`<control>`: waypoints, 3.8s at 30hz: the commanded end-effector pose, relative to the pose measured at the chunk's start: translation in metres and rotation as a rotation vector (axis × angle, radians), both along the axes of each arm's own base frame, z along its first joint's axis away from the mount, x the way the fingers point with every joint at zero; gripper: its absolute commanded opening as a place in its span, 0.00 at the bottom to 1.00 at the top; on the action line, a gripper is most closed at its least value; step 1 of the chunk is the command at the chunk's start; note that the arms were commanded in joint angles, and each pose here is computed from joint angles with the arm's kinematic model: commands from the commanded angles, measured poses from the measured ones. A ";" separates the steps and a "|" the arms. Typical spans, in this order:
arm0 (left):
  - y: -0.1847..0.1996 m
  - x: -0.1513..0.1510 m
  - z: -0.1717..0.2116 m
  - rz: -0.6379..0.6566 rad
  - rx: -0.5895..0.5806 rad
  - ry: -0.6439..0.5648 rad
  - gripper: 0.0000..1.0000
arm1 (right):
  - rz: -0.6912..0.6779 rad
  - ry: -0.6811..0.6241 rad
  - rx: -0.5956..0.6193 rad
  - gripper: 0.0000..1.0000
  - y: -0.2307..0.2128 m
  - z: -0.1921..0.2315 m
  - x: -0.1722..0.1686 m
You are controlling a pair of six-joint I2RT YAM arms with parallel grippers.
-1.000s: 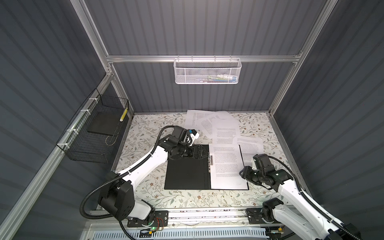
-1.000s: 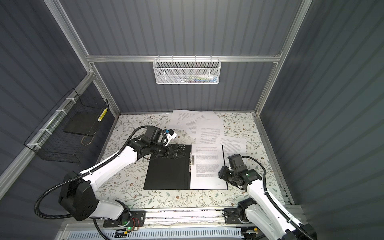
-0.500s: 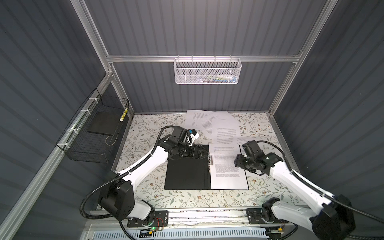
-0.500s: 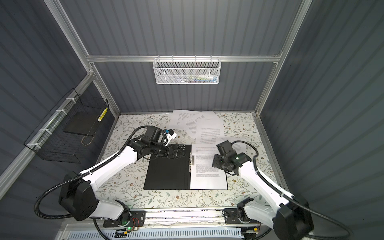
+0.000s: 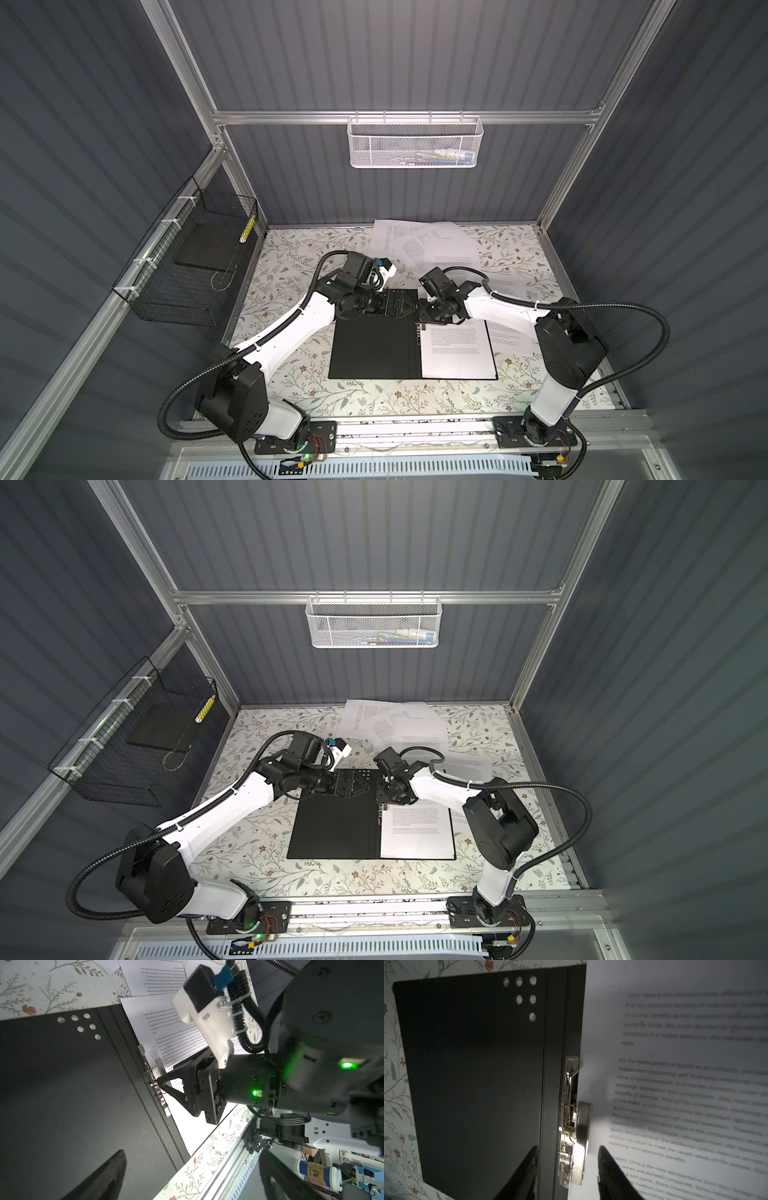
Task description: Put the files into the folder
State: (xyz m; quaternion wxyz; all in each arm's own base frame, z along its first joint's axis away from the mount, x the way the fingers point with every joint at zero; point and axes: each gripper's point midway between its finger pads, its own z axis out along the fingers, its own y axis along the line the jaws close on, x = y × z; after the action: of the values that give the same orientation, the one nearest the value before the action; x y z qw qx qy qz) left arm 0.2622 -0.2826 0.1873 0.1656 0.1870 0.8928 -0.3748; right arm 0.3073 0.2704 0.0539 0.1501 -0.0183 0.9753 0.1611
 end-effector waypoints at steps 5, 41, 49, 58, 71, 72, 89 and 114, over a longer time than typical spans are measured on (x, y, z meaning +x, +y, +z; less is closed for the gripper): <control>0.005 -0.001 0.004 -0.003 0.008 -0.015 1.00 | 0.004 0.022 -0.001 0.38 0.003 -0.005 -0.003; 0.007 -0.001 0.005 0.005 0.005 -0.011 1.00 | 0.011 0.071 -0.059 0.15 -0.001 -0.028 -0.015; 0.008 0.000 0.006 0.010 0.003 -0.015 1.00 | 0.054 0.050 0.014 0.09 0.032 -0.011 -0.013; 0.010 0.001 0.010 0.018 -0.012 -0.018 1.00 | 0.020 0.025 0.140 0.05 0.079 0.004 -0.005; 0.016 0.002 0.025 0.038 -0.033 -0.055 1.00 | -0.056 0.007 0.248 0.05 0.132 0.015 0.003; 0.016 0.002 0.025 0.038 -0.034 -0.056 1.00 | -0.059 0.003 0.254 0.04 0.136 0.016 0.004; 0.019 0.001 0.033 0.049 -0.048 -0.077 1.00 | -0.049 0.010 0.244 0.20 0.171 0.006 -0.001; 0.029 0.010 0.050 0.142 -0.260 -0.021 1.00 | -0.052 -0.227 0.172 0.75 0.103 0.082 0.003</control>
State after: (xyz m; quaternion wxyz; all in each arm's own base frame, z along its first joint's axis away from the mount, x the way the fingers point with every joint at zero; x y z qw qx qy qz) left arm 0.2554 -0.2467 0.2256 0.2055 0.1331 0.8668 -0.4345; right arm 0.3195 0.3934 0.1011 0.2183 0.0193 0.9430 0.2506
